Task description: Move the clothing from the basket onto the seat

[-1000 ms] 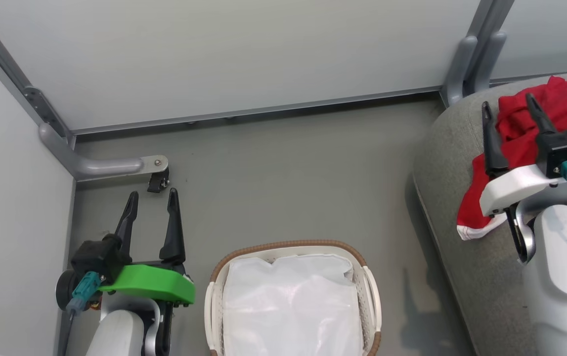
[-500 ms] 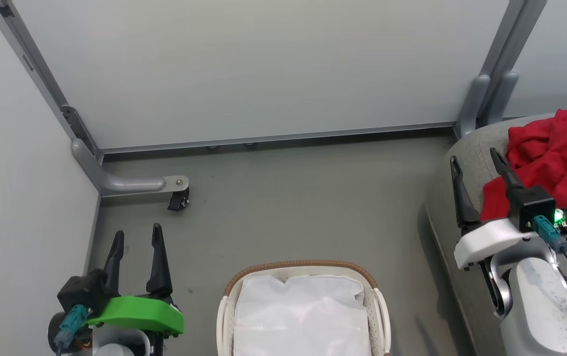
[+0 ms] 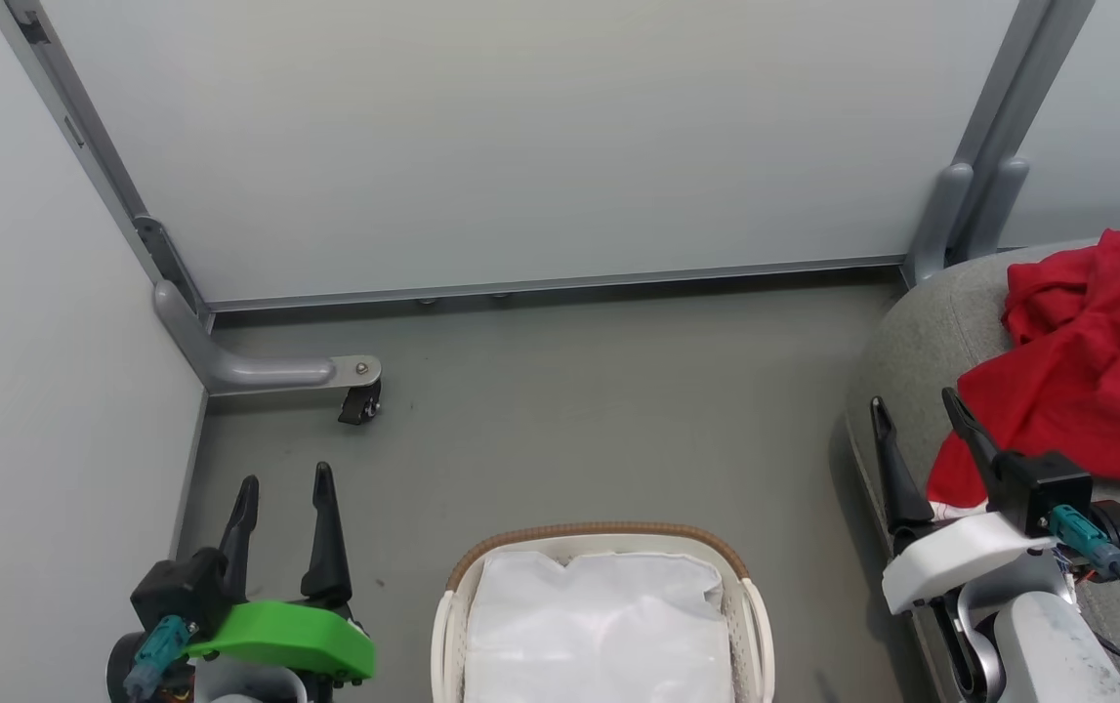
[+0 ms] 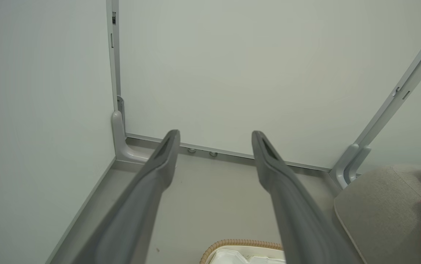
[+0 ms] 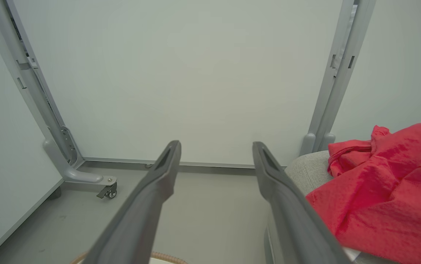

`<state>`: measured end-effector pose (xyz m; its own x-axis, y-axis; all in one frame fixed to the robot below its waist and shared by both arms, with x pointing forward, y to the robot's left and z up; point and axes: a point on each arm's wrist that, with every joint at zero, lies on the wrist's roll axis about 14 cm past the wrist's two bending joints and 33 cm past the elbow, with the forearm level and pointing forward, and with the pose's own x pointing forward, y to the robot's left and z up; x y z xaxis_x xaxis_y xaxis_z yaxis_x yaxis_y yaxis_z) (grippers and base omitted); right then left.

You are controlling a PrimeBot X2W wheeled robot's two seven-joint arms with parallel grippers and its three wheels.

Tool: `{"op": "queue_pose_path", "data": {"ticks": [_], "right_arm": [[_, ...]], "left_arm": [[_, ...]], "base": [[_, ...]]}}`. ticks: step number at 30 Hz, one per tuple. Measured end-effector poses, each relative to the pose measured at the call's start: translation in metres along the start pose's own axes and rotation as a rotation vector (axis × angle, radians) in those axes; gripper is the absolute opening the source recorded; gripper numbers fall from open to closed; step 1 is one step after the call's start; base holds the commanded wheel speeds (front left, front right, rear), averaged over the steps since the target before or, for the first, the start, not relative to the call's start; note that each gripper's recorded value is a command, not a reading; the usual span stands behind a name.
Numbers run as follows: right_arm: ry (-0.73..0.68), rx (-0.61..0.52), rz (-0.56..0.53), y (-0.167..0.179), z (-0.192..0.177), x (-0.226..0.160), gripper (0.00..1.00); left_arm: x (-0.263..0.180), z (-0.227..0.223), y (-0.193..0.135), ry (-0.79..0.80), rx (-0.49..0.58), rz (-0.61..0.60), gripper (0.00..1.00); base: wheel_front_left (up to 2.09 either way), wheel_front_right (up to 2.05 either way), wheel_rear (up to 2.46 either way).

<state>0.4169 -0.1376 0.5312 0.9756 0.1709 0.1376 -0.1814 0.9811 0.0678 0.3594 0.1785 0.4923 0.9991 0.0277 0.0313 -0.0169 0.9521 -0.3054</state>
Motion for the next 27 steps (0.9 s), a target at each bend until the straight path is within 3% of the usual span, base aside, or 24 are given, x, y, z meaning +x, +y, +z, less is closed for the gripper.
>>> {"op": "queue_pose_path", "data": {"ticks": [22, 23, 27], "right_arm": [[0.011, 0.022, -0.002, 0.001, -0.004, -0.006, 1.00], [0.014, 0.025, -0.003, 0.001, -0.005, -0.007, 0.00], [0.064, 0.043, -0.011, 0.002, -0.021, -0.014, 0.00]], "left_arm": [[-0.003, -0.004, -0.005, 0.012, -0.010, -0.020, 1.00], [-0.003, -0.004, -0.004, 0.012, -0.012, -0.018, 0.00], [-0.008, -0.016, 0.000, 0.052, -0.015, -0.003, 0.00]], "base": [[0.00, 0.00, 0.00], [0.00, 0.00, 0.00], [0.00, 0.00, 0.00]]}}
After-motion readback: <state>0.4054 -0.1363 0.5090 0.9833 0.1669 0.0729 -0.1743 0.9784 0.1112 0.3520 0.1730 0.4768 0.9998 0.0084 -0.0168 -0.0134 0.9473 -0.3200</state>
